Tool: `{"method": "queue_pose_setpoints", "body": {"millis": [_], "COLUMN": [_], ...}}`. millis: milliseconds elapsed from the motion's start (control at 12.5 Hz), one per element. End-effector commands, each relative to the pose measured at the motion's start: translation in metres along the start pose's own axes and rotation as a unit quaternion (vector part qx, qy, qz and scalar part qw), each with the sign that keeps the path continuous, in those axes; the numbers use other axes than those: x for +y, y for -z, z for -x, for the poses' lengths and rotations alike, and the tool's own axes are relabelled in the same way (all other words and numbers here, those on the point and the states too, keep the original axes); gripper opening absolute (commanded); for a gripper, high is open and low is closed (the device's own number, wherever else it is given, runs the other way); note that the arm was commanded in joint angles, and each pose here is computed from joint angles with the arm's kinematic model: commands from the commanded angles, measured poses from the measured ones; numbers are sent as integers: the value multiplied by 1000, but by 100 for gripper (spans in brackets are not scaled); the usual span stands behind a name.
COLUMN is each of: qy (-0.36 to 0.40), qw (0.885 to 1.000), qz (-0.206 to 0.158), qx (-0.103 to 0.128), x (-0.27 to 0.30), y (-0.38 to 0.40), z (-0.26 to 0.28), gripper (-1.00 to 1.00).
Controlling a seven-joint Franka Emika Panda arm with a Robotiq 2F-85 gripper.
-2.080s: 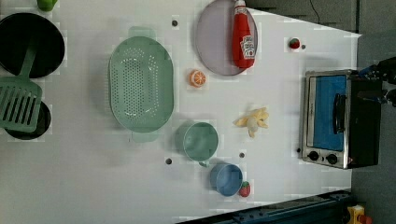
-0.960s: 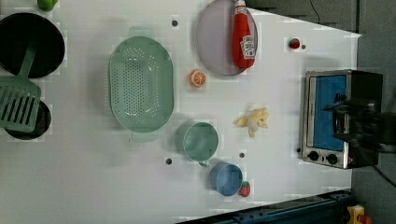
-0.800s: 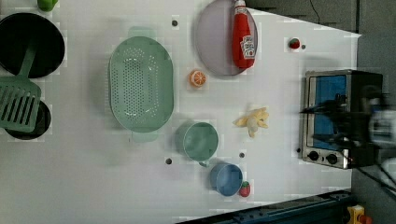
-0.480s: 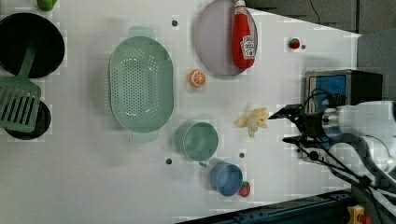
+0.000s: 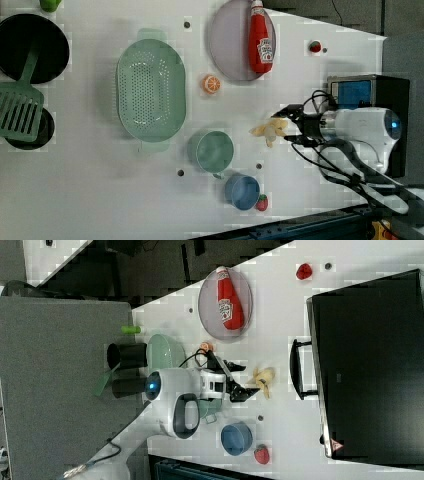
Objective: Pick banana from table and place on oven.
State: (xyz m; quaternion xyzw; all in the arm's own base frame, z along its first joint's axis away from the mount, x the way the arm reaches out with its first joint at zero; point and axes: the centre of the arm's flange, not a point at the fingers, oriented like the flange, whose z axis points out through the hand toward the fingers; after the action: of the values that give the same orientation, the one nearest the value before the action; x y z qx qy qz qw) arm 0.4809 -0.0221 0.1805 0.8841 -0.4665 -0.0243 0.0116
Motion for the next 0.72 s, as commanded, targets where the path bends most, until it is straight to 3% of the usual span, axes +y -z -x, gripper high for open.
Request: {"method": "queue_pose_setpoints", "body": {"millis": [80,480,720], "qy": [-14,-11,-7], "qw": [1000,1000,1000], "qz": [2,0,-15], "qx": [3,3,12], "x": [8,7,-1], "y": [-20,-21,-5], "z": [4,9,9], "gripper": [68,-48,-57]}}
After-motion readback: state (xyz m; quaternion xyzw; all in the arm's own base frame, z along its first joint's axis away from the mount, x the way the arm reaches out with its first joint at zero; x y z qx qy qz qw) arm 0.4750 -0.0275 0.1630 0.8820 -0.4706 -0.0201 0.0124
